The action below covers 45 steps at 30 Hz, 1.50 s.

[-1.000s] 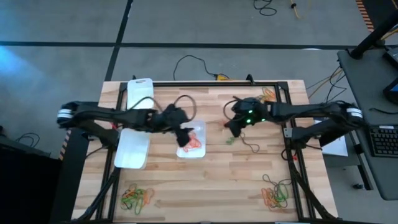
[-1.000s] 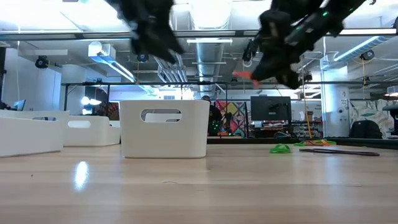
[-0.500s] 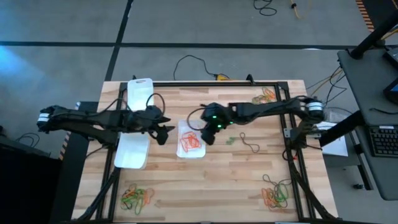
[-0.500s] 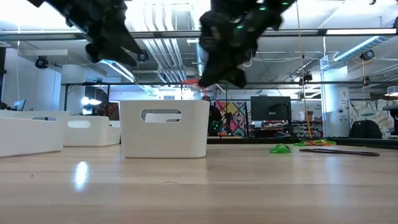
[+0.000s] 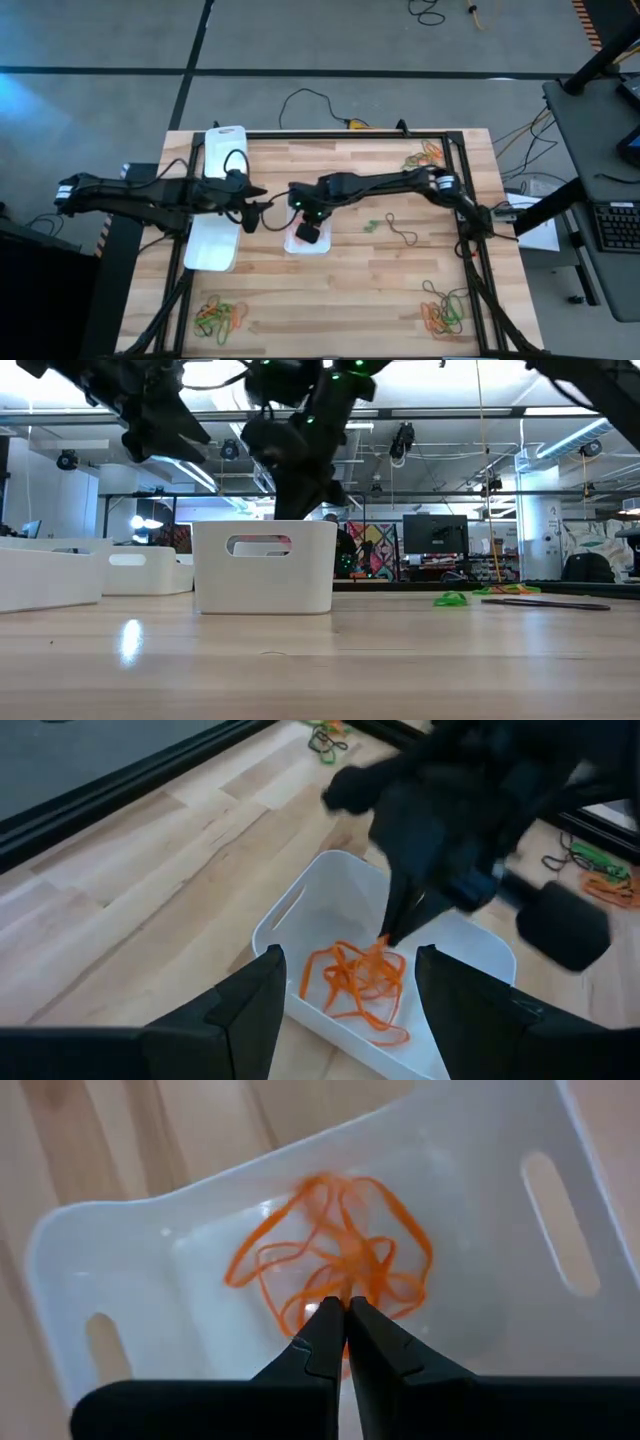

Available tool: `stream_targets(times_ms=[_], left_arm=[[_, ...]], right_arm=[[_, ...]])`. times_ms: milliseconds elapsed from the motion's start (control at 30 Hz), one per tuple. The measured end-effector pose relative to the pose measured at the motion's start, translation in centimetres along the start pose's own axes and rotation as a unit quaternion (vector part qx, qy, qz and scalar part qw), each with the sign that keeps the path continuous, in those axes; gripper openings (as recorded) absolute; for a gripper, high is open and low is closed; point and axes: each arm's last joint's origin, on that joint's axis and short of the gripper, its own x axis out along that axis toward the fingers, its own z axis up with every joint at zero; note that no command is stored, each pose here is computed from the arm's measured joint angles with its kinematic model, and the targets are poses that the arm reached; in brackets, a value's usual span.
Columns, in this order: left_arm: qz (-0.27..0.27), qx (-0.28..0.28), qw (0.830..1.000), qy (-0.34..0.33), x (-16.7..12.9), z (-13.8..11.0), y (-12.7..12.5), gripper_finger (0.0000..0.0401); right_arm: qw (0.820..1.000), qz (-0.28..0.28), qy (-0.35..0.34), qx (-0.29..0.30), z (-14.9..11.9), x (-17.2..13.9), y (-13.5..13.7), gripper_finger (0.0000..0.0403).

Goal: Sort rubber bands into baskets
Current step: Put the orange rubber band into the bottom right white bin, then move the rubber bands from top right to bottom right white bin

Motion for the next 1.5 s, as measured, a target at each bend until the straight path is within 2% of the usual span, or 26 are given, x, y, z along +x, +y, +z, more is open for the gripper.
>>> stream_targets(times_ms=[133,300,600,733,867,1000,1133,1267,1367,1500], left_arm=[[-0.002,0.015,1.000,-0.003,-0.2,0.0,0.0,0.0207],[-0.006,0.015,1.000,-0.006,-0.4,0.1,0.1,0.0207],[-0.018,0.011,1.000,-0.012,-0.9,0.2,0.1,0.0207],[-0.023,0.005,0.999,-0.022,-1.7,0.3,0.3,0.0207],[-0.035,-0.001,0.998,-0.046,-2.8,0.7,0.6,0.0207],[-0.043,0.003,0.997,-0.064,-3.6,0.8,0.8,0.0207],[-0.049,0.009,0.996,-0.078,-3.9,1.0,0.8,0.0207],[-0.050,0.013,0.995,-0.082,-3.8,1.1,0.8,0.0207],[-0.049,0.020,0.995,-0.081,-3.6,1.2,0.7,0.0207],[-0.053,0.021,0.994,-0.092,-3.3,1.5,0.4,0.0207]], right_arm=[[0.999,-0.013,0.022,-0.038,0.2,1.8,0.5,0.0009],[0.997,-0.027,0.046,-0.052,-0.1,3.5,0.5,0.0018],[0.995,-0.059,0.047,-0.061,-0.2,3.3,0.3,0.0104],[0.997,-0.059,0.032,-0.029,0.5,0.7,0.5,0.0137],[0.997,-0.076,-0.019,0.004,1.2,-4.3,0.8,0.0159],[0.989,-0.126,-0.033,0.064,0.3,-8.7,-0.1,0.0178],[0.969,-0.202,-0.001,0.143,-1.8,-11.6,-2.1,0.0200],[0.936,-0.243,0.022,0.253,-4.0,-12.9,-5.0,0.0219],[0.902,-0.269,0.029,0.336,-5.8,-12.5,-7.8,0.0227],[0.845,-0.319,0.034,0.428,-8.7,-11.5,-12.4,0.0228]])
